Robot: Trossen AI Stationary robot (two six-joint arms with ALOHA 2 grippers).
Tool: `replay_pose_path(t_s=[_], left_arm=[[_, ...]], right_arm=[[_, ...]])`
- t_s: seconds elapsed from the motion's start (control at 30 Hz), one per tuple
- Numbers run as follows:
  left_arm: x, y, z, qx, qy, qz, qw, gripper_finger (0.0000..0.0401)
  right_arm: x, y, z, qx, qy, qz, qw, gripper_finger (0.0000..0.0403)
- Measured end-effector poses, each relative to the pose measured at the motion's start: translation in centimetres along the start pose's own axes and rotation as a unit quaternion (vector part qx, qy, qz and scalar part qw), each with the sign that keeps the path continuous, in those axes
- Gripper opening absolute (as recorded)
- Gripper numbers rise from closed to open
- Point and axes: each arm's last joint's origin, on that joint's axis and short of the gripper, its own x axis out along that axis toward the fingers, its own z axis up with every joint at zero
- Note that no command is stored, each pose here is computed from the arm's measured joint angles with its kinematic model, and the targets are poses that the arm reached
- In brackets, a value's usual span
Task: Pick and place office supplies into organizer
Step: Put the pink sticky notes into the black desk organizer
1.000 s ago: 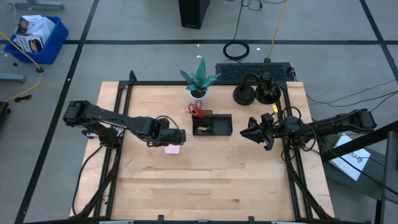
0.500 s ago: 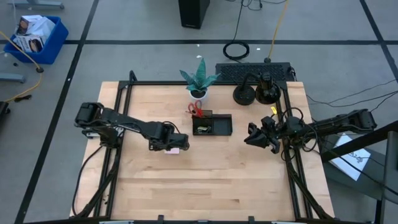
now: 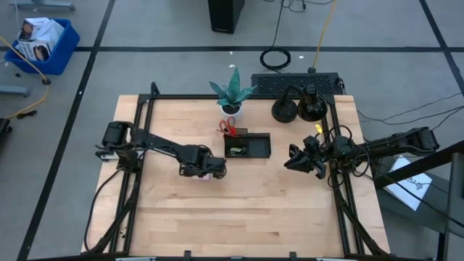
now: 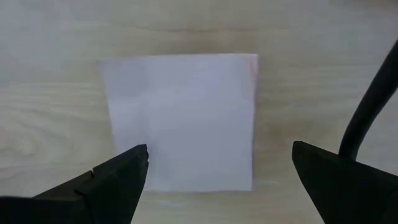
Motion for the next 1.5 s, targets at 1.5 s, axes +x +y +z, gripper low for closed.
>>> replay_pose_path(t_s=[1.5], left_arm=[[-3.0, -0.4, -2.0, 0.010, -0.033, -0.101, 0.994, 0.0400]], right_arm=[[0.0, -0.5, -0.1, 0.009, -0.010, -0.041, 0.999, 0.0059]])
